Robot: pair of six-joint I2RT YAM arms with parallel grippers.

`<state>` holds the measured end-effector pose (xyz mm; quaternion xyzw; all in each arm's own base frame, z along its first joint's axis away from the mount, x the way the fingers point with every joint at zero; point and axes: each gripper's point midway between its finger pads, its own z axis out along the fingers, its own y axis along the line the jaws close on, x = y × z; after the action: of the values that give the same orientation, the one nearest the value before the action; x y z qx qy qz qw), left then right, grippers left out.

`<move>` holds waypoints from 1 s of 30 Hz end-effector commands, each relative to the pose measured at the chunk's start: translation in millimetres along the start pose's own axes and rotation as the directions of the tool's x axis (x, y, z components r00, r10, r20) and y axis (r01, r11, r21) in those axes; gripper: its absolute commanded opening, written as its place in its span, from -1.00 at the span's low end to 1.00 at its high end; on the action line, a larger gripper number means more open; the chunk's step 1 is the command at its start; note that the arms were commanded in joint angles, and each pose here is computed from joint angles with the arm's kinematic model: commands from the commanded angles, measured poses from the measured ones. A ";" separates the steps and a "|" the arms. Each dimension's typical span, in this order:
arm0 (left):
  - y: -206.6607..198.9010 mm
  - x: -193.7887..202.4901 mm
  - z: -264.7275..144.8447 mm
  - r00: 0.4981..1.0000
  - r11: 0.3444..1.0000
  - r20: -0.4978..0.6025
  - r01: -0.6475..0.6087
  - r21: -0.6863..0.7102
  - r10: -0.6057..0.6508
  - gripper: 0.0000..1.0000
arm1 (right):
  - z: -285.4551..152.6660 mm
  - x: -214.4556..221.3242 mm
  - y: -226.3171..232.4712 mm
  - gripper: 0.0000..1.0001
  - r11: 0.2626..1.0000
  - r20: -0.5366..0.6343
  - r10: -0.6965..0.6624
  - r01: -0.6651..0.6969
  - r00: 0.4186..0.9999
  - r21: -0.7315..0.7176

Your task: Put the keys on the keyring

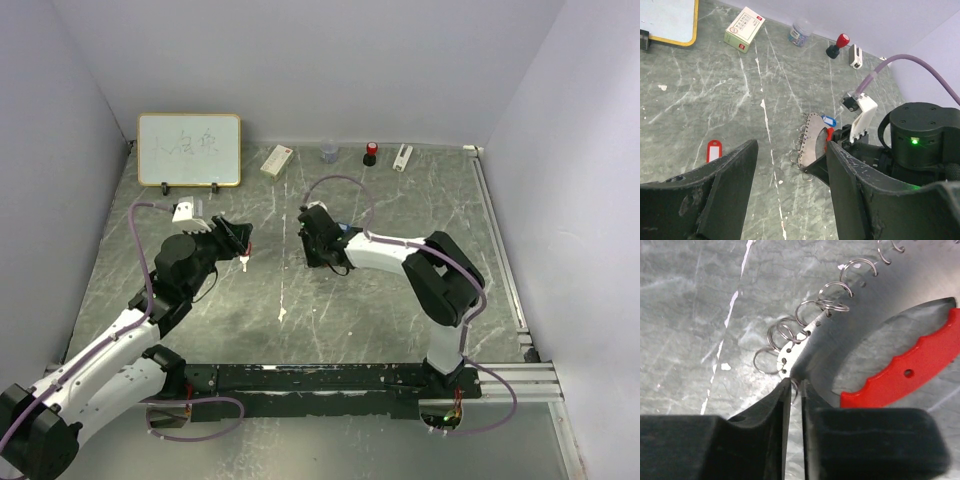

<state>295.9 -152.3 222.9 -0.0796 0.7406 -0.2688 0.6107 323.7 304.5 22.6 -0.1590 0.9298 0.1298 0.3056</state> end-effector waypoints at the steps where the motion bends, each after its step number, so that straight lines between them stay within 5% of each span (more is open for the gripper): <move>1: -0.2 -2.4 -0.3 1.000 1.000 0.013 0.005 0.010 -0.005 0.35 | -21.7 -17.3 -7.2 -0.59 0.999 0.075 -0.021 0.019 0.997 0.030; 8: -0.5 -4.5 -1.6 1.000 1.000 0.019 0.006 0.011 -0.006 0.35 | -48.4 -39.2 -9.5 -0.45 0.993 0.167 -0.120 0.117 0.979 0.026; 17: -1.5 -4.7 -1.6 1.000 1.000 0.017 0.009 0.015 -0.009 0.35 | -45.2 -29.4 -7.8 -0.29 0.973 0.043 -0.230 0.229 0.972 0.020; 30: -1.0 -6.2 -5.3 1.000 1.000 0.023 0.010 0.017 -0.011 0.35 | -34.4 -14.6 15.4 -0.24 0.986 -0.011 -0.137 0.135 0.991 -0.096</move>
<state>293.5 -150.3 229.2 -0.0808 0.7340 -0.2726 0.6167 315.0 300.8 61.2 -0.2379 0.9140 0.1278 0.3028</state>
